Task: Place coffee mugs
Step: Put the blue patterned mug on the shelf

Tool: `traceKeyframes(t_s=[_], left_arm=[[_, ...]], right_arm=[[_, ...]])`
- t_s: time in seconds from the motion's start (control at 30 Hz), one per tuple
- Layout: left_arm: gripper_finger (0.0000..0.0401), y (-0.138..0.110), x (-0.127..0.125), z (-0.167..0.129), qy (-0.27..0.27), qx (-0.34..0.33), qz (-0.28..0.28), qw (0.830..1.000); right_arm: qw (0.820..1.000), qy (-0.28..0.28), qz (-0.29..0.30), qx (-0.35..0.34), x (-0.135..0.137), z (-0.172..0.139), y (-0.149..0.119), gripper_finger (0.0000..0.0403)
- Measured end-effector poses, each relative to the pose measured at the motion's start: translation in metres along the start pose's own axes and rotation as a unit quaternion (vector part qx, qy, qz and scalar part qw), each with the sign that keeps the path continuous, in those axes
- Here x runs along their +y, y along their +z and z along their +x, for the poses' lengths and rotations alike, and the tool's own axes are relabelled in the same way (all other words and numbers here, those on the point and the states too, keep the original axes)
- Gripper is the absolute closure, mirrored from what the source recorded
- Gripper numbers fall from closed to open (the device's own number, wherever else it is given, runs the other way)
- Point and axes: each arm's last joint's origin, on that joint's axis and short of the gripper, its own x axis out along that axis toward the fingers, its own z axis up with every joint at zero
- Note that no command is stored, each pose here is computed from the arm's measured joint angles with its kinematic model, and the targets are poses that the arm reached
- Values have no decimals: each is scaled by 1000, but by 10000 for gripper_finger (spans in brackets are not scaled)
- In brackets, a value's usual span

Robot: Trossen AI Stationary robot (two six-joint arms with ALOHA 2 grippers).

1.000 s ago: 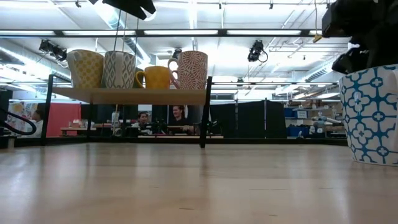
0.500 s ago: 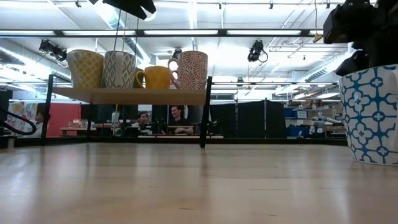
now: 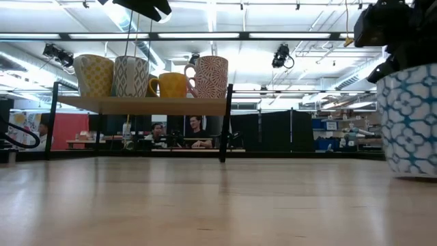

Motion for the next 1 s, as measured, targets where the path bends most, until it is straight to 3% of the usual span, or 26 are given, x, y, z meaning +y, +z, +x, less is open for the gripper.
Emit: traceKeyframes(t_s=[0.23,0.4,0.6,0.77,1.0], left_arm=[[220,0,0,0,0,0,0,1000],[220,0,0,0,-2,1,0,1000],[220,2,-6,-2,-35,4,18,999],[220,7,-20,-4,-69,-31,62,995],[220,-4,-58,13,-84,-68,178,978]], right_arm=[[993,24,25,-111,7,-1,20,369],[973,38,70,-216,5,-6,44,375],[949,32,134,-282,-13,-10,67,372],[932,12,207,-297,-34,-9,77,374],[922,19,234,-308,-51,-11,86,372]])
